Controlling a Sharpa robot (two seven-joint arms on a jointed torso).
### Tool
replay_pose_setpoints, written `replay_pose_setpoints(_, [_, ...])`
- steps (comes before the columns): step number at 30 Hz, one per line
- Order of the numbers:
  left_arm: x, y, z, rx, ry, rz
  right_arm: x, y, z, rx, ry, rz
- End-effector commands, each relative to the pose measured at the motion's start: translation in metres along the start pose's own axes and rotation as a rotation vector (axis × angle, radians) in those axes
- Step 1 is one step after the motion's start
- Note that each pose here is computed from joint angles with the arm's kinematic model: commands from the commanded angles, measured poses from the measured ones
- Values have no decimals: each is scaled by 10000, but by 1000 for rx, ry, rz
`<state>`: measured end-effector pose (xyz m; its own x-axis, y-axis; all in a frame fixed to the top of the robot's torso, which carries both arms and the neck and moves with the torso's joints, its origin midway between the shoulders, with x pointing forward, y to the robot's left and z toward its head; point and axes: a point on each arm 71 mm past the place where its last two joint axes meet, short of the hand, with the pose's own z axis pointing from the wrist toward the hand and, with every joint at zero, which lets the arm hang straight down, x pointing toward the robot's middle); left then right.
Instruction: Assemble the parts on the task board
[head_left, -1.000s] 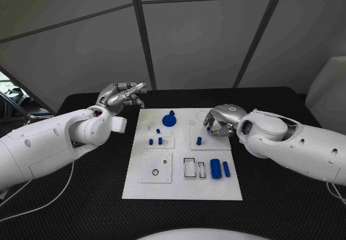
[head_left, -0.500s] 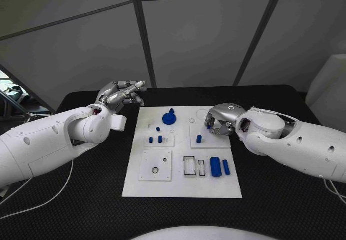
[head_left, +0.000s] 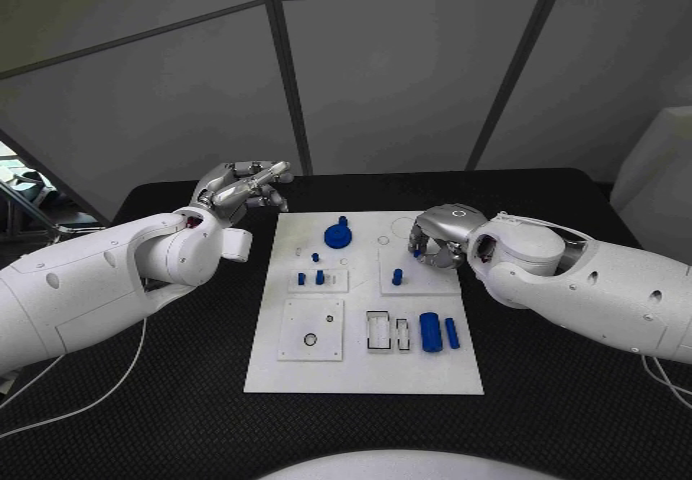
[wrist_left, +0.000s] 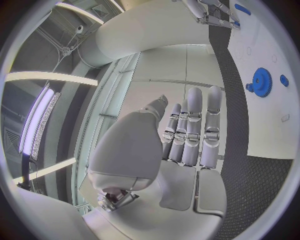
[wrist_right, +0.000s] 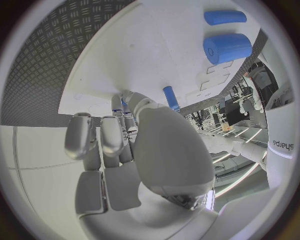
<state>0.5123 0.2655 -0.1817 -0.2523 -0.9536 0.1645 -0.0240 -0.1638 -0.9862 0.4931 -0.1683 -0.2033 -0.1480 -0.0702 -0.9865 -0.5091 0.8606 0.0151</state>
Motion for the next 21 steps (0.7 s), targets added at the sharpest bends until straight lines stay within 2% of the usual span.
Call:
replay_pose_setpoints(1, [6, -8, 5, 0, 6, -9, 68, 12, -9, 10, 16, -15])
replay_pose_setpoints(11, [-16, -4, 10, -2, 3, -7, 37, 35, -31, 12, -30, -19])
replay_pose_setpoints(21, [-6, 1, 21, -2, 8, -10, -35, 49, -104, -16, -108, 12])
